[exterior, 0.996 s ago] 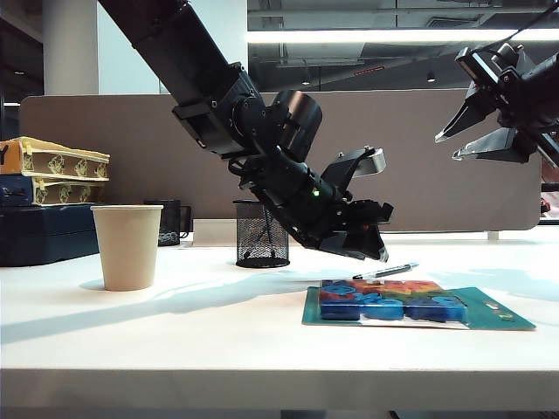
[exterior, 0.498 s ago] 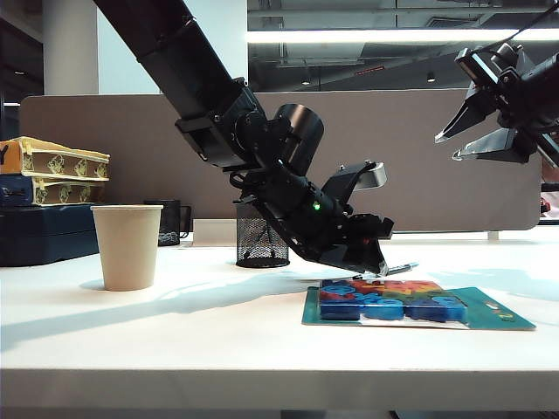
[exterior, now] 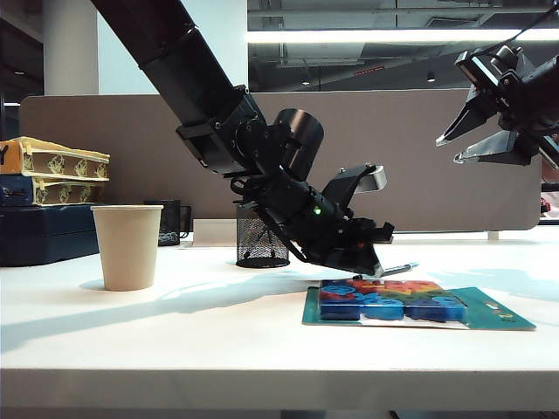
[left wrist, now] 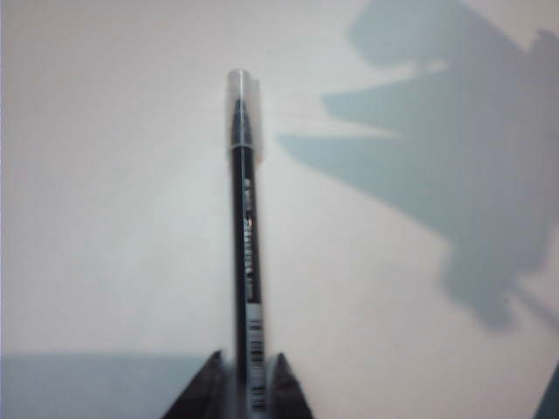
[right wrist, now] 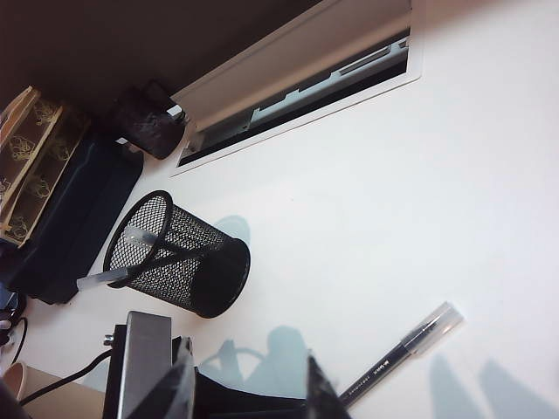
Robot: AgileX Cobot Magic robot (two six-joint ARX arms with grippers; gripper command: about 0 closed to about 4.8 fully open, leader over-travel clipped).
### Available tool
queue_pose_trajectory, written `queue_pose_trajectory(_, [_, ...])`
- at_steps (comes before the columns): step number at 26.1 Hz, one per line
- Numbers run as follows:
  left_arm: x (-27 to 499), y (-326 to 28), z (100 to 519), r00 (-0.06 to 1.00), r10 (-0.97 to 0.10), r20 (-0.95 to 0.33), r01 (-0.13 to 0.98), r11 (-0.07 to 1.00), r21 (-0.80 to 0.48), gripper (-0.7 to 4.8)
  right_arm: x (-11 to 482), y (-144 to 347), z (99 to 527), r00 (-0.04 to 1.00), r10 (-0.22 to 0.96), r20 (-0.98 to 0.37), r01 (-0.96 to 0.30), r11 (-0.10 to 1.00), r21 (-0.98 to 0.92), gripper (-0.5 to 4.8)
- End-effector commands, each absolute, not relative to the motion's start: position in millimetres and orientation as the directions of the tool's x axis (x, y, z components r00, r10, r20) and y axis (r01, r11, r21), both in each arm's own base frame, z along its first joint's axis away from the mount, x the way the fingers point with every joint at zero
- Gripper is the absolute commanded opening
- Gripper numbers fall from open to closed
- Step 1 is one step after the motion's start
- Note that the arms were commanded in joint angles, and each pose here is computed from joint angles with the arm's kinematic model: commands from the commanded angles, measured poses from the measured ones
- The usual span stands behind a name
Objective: Pick up one pen and put it in the pen container.
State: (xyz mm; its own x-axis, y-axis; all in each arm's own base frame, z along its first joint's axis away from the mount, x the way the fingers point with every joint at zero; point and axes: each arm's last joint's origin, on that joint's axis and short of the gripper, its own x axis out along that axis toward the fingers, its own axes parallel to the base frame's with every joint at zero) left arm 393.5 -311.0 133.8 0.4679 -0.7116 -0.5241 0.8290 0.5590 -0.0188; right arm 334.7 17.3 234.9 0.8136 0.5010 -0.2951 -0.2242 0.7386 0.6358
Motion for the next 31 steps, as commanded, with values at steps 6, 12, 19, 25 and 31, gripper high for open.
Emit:
queue_pose_trajectory(6, [398, -305, 131, 0.468, -0.703, -0.535, 0.817, 0.576, -0.042, 0.46, 336, 17, 236, 0.823, 0.491, -0.286, -0.228, 0.746, 0.626, 1.59])
queue_pose_trajectory(12, [398, -305, 131, 0.468, -0.704, -0.534, 0.817, 0.575, -0.042, 0.19, 336, 16, 236, 0.827, 0.484, -0.287, -0.222, 0.749, 0.624, 1.59])
queue_pose_trajectory(19, [398, -304, 138, 0.476, -0.708, -0.523, 0.817, 0.575, -0.035, 0.16, 336, 16, 236, 0.830, 0.478, -0.288, -0.218, 0.752, 0.622, 1.59])
queue_pose_trajectory(25, [398, -302, 157, 0.497, -0.716, -0.491, 0.817, 0.577, -0.014, 0.16, 336, 16, 236, 0.829, 0.479, -0.288, -0.218, 0.752, 0.622, 1.59])
queue_pose_trajectory(31, [395, -298, 182, 0.532, -0.713, -0.457, 0.807, 0.590, 0.019, 0.16, 336, 17, 236, 0.829, 0.479, -0.289, -0.215, 0.749, 0.627, 1.59])
